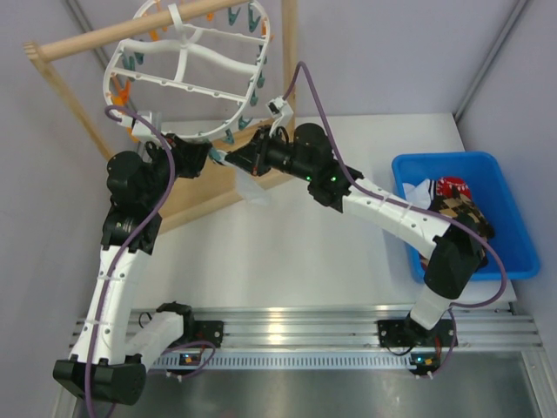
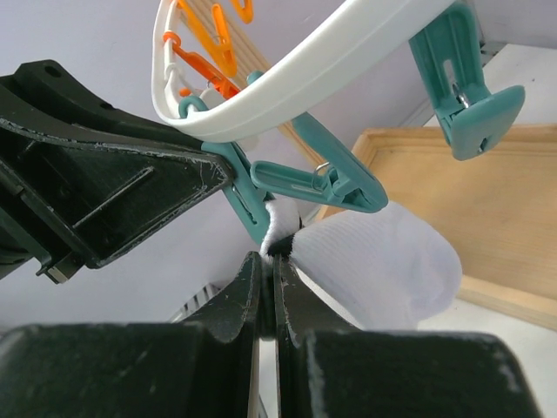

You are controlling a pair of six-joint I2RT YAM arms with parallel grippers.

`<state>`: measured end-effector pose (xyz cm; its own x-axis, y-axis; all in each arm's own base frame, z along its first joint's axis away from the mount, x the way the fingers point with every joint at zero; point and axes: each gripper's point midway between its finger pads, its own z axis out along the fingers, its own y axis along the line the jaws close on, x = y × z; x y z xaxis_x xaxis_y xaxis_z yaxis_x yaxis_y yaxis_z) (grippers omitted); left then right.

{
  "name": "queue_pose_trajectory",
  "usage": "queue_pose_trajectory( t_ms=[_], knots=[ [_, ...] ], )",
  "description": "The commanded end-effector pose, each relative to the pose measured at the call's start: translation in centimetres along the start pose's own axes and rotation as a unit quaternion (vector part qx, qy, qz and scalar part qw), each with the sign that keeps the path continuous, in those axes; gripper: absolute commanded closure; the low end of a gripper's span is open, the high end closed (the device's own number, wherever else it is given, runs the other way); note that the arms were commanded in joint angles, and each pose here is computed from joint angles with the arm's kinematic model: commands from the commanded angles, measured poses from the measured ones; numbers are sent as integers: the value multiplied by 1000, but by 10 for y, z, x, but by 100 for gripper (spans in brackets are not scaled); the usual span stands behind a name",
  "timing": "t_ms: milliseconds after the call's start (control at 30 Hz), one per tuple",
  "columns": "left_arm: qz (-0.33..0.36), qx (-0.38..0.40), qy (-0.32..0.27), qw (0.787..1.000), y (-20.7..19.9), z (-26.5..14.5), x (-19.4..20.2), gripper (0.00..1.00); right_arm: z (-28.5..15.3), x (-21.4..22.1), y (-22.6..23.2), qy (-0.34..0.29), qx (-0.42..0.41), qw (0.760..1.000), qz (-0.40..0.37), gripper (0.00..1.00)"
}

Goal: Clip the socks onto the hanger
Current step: Clamp the sock onto the hanger.

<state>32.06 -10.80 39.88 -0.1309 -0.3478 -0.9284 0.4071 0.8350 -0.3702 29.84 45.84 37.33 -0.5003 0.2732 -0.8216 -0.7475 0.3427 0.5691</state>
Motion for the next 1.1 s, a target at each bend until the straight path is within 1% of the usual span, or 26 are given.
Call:
queue_pose_trajectory(
  t_ms=[0, 233, 433, 633, 767, 933, 1067],
  knots=[
    [8, -11, 4, 1000, 3, -1, -2, 100, 2, -25, 23, -30, -28, 999, -9, 100],
    [10, -26, 0, 1000, 8, -2, -4, 100, -2, -18, 34, -17, -56, 998, 25, 100],
    [8, -23, 1, 1000, 7, -3, -2, 100, -2, -17, 42, -9, -79, 996, 36, 100],
    [-1, -8, 0, 1000, 0, -3, -4, 100, 1, -12, 31, -4, -62, 997, 33, 100],
    [-2, -3, 1, 1000, -2, -4, -4, 100, 3, -12, 18, -6, -47, 998, 32, 100],
    [1, -5, 5, 1000, 0, -3, 1, 100, 1, -26, 28, -23, -72, 997, 36, 100],
    [-1, 2, 8, 1000, -2, -2, 1, 100, 0, -29, 32, -27, -81, 996, 37, 100]
  ],
)
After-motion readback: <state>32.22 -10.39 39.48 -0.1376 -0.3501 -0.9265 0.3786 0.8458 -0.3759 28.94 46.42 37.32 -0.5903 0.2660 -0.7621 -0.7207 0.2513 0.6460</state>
